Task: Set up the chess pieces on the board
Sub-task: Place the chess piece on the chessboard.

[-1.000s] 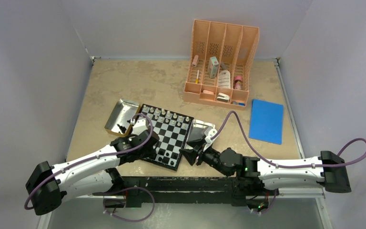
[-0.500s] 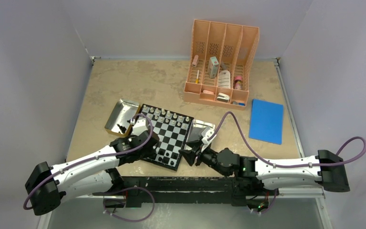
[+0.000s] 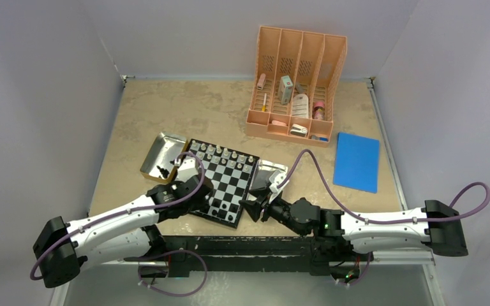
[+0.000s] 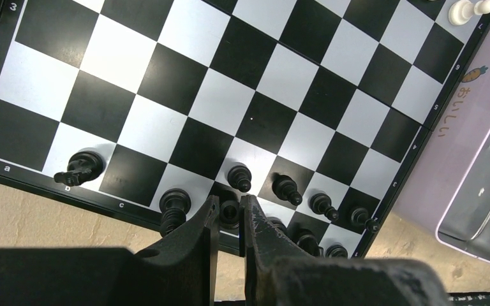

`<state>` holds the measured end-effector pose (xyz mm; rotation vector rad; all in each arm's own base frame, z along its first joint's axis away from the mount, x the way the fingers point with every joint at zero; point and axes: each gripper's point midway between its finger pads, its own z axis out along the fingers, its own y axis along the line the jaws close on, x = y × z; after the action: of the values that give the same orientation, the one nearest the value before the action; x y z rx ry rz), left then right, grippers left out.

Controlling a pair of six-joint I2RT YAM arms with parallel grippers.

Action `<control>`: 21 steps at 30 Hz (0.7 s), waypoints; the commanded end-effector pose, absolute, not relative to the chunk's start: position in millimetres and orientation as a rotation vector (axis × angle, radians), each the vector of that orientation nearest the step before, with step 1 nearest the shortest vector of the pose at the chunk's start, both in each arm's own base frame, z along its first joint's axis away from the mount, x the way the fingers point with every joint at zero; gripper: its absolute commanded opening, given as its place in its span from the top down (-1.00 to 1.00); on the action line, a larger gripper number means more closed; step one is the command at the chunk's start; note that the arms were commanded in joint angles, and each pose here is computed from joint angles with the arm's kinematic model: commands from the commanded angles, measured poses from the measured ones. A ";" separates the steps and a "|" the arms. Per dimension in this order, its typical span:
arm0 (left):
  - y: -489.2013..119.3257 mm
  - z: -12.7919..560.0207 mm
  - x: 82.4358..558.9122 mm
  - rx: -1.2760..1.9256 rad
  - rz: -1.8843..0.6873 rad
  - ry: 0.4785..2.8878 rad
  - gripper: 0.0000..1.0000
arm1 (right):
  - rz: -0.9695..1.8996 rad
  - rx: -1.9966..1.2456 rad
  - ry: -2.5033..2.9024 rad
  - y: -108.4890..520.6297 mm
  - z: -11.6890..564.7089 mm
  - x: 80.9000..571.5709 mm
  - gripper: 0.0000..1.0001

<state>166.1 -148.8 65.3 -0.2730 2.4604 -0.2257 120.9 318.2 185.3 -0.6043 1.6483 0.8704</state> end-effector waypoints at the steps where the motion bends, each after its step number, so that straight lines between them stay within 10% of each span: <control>1: -152.6 70.6 171.2 -0.254 -0.228 2.433 0.86 | 0.921 -0.553 1.590 321.3 211.6 121.8 -0.02; 21: -153.2 71.6 168.5 -0.239 -0.208 2.442 0.72 | 0.916 -0.559 1.584 321.0 211.6 122.1 -0.02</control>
<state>162.9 -148.2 59.8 -0.2438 2.4762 -0.1901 120.9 317.8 186.6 -0.6031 1.6451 0.8719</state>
